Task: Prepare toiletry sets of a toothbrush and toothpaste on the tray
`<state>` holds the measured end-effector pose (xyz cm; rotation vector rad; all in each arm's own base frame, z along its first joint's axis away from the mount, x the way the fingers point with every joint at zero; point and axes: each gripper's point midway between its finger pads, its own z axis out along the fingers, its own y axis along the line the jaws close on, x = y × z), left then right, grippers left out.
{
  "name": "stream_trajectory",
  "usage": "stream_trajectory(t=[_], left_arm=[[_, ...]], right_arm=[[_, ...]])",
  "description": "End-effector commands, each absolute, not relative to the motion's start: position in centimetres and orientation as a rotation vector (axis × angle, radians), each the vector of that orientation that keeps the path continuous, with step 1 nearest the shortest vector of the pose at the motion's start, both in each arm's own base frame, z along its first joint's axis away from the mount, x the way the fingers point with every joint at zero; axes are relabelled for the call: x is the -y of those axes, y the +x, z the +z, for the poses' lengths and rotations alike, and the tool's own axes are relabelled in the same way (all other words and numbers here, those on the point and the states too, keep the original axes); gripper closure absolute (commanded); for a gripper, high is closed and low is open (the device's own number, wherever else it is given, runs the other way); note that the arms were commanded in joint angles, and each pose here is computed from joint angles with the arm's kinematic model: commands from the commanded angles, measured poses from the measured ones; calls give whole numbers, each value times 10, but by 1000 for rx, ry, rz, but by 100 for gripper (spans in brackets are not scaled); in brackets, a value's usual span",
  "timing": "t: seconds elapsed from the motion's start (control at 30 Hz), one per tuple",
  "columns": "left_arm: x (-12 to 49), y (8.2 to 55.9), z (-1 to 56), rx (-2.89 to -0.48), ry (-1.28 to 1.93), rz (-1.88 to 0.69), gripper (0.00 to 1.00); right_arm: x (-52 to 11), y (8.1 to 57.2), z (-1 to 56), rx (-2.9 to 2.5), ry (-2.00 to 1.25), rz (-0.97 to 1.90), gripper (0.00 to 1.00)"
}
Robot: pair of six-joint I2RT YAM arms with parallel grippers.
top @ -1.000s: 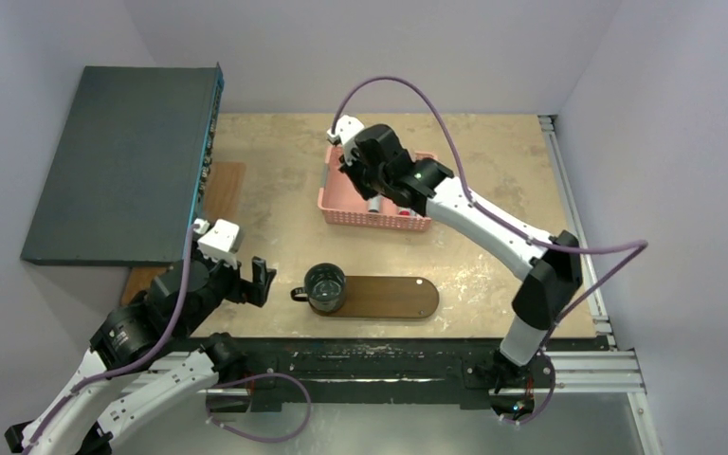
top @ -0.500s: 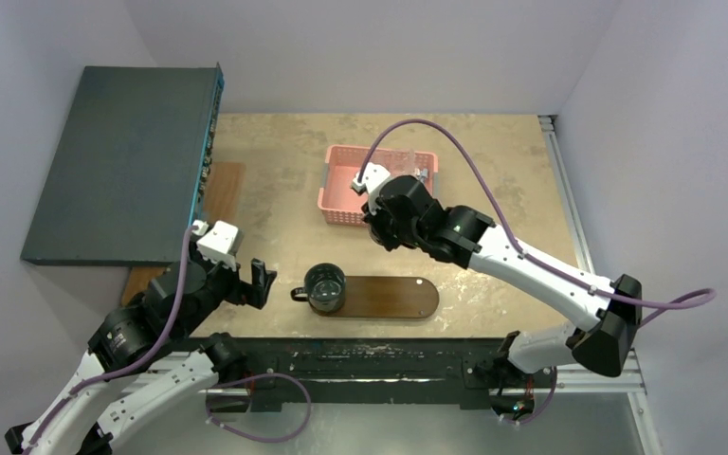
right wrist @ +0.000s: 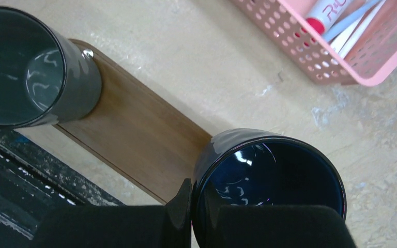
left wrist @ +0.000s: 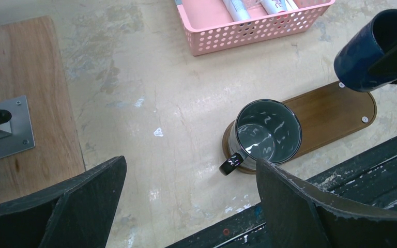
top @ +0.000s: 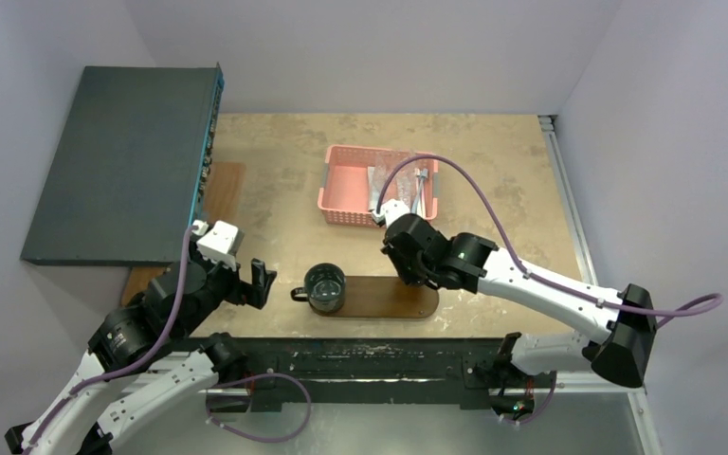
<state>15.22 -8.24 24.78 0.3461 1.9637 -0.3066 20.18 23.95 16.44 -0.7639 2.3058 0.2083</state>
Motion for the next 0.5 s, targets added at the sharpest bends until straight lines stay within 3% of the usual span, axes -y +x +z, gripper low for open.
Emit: stream_trajectory(t=[0.0,0.47], left_arm=[[83,156,251,-1955,315,-307,4],[82,159,249,-1965,309,-286,4]], right_arm=[[-231,199,174,-2282,-620,225,100],[-222,178,143,-2342,-545,255,100]])
